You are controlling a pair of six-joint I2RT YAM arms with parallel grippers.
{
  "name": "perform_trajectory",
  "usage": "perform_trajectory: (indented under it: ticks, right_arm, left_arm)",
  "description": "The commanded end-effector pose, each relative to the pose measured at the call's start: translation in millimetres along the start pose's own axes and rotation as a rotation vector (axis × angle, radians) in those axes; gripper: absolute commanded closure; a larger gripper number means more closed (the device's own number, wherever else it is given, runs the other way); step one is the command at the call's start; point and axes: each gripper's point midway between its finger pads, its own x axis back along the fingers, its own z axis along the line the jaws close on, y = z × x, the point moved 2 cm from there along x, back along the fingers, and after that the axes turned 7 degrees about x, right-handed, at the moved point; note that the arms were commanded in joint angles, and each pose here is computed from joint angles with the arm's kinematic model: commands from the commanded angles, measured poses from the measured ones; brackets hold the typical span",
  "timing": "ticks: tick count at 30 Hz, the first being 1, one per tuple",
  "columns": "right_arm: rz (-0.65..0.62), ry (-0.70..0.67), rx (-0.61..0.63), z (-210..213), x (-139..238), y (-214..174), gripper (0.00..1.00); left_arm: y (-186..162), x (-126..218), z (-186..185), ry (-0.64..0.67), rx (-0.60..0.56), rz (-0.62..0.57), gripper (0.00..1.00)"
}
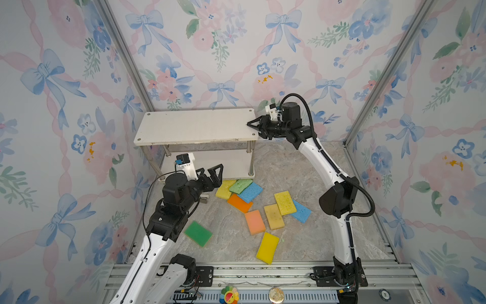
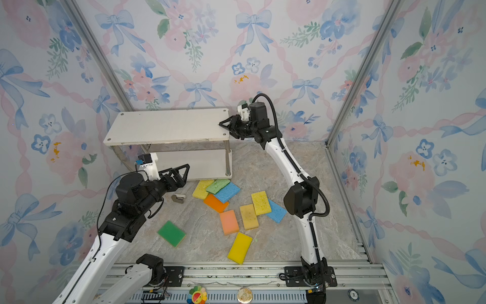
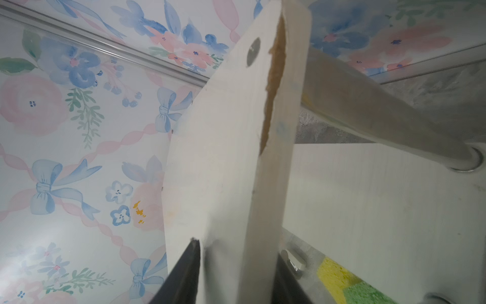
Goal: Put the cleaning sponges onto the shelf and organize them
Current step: 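Close the right gripper on the edge of the shelf's top board, then drag the white shelf sideways toward the right arm with the right gripper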
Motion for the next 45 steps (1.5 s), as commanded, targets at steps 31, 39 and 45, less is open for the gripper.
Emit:
perform_trajectory:
  ticks: [31, 39, 45]
  right_arm:
    - [-0.113, 0.018, 0.038, 10.8, 86.1, 37.6, 0.86]
    - [-0.121, -0.032, 0.021, -15.2, 116.3, 41.7, 0.86]
    - [-0.172, -0.067, -0.002, -32.3, 151.1, 46.9, 0.86]
  left_arm:
    - [2.4, -2.5, 4.1, 0.035, -0.012, -0.009, 0.02]
    - [4.2, -3.4, 4.0, 0.040, -0.010, -0.013, 0.02]
    - [7.7, -4.0, 2.7, 0.043, -0.015, -0.021, 0.02]
